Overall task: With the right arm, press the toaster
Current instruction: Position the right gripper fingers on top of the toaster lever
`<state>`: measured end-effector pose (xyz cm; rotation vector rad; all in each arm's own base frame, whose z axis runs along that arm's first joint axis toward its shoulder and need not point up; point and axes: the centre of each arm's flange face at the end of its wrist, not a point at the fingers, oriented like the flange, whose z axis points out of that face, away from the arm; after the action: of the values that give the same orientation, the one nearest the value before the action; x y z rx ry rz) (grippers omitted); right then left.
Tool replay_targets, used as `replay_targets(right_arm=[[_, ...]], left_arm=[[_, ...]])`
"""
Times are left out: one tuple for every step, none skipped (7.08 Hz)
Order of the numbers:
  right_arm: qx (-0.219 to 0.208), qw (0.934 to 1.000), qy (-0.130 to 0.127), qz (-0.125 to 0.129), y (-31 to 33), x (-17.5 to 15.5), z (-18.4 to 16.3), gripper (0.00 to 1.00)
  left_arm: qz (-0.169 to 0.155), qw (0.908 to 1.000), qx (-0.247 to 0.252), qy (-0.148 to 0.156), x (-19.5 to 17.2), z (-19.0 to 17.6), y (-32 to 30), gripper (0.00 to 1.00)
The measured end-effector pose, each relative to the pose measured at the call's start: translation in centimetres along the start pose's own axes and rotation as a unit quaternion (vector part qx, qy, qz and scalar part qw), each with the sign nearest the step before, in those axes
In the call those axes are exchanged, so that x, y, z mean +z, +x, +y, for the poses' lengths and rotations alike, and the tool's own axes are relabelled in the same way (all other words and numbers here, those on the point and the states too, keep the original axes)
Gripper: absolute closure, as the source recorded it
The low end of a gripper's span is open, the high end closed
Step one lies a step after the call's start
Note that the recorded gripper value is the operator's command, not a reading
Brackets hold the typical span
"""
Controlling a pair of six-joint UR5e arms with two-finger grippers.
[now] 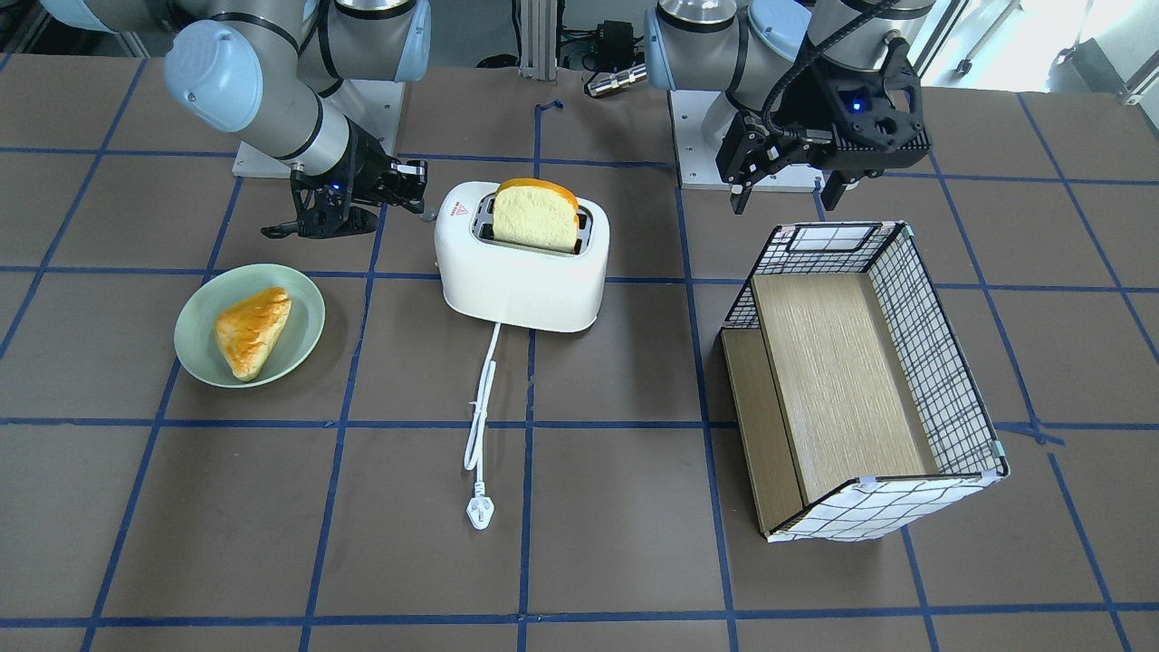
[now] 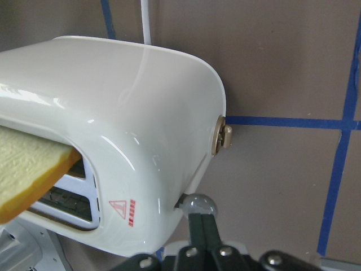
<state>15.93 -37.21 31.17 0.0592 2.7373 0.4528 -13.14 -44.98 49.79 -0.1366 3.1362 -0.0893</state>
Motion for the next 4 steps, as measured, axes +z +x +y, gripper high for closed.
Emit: replay_targets(right_arm=[[-0.001, 1.0000, -0.001, 0.000, -0.02, 0.12, 0.04, 1.00], [-0.002, 1.0000, -0.002, 0.001, -0.02, 0.20, 0.07, 1.00], [-0.003, 1.0000, -0.003, 0.001, -0.04, 0.24, 0.11, 1.00], [-0.004, 1.0000, -0.004, 0.001, -0.07, 0.27, 0.15, 1.00]], left_arm=[[0.000, 1.0000, 0.000, 0.000, 0.00, 0.00, 0.00, 0.00], [0.000, 1.0000, 0.000, 0.000, 0.00, 0.00, 0.00, 0.00], [0.000, 1.0000, 0.000, 0.000, 0.00, 0.00, 0.00, 0.00], [0.000, 1.0000, 0.000, 0.000, 0.01, 0.01, 0.00, 0.00]])
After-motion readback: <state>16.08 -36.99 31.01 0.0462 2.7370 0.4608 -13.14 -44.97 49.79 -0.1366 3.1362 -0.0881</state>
